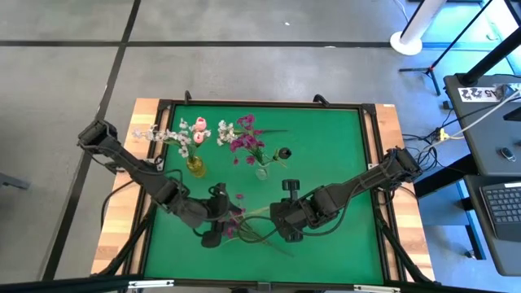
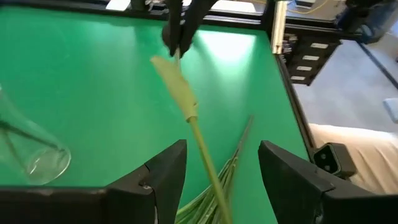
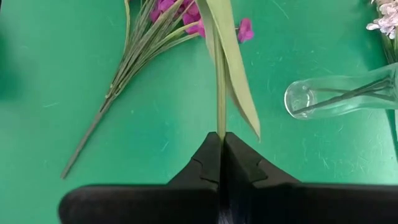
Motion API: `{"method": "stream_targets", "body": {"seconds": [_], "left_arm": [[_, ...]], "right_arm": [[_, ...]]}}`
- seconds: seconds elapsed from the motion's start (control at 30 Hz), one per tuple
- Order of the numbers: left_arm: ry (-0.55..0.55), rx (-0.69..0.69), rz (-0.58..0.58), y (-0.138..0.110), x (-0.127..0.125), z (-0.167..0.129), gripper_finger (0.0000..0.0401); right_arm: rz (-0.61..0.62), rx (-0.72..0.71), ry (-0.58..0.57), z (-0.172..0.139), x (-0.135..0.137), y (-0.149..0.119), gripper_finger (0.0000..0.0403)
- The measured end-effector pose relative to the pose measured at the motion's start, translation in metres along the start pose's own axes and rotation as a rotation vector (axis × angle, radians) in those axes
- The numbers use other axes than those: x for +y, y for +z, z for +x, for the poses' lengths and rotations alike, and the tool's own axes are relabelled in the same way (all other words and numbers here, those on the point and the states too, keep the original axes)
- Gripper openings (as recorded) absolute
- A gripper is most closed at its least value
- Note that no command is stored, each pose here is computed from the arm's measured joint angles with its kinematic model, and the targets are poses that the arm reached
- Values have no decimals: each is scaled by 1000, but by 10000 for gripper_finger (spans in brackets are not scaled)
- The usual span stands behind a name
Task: Sort flowers into vase by color
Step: Put the black flower into the transparent vase
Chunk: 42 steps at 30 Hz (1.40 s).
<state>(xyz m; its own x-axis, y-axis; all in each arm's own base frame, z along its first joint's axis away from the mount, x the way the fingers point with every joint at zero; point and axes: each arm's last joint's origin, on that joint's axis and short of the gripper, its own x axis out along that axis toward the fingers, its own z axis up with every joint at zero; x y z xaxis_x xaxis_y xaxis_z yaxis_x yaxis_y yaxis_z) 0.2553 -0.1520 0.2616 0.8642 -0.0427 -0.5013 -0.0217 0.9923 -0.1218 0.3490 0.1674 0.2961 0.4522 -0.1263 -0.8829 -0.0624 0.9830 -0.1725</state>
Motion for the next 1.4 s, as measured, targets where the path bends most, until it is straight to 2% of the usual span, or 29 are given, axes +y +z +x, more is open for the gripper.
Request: {"method": "stream_targets", "body": {"seconds": [0.17, 0.37, 0.67, 1.17, 1.4], "left_arm": [[18, 25, -32, -2, 3, 1, 188], [43, 79, -47, -8, 5, 0, 157], [39, 72, -55, -7, 5, 0, 112], [29, 46, -73, -4, 4, 1, 112], [48, 38, -73, -4, 5, 1, 96]], "right_arm": [[0, -1, -1, 0, 0, 0, 4], [2, -5, 1, 0, 0, 0, 5], [2, -1, 11, -1, 0, 0, 5], [5, -2, 14, -1, 0, 0, 5], [6, 0, 25, -1, 1, 0, 5]]}}
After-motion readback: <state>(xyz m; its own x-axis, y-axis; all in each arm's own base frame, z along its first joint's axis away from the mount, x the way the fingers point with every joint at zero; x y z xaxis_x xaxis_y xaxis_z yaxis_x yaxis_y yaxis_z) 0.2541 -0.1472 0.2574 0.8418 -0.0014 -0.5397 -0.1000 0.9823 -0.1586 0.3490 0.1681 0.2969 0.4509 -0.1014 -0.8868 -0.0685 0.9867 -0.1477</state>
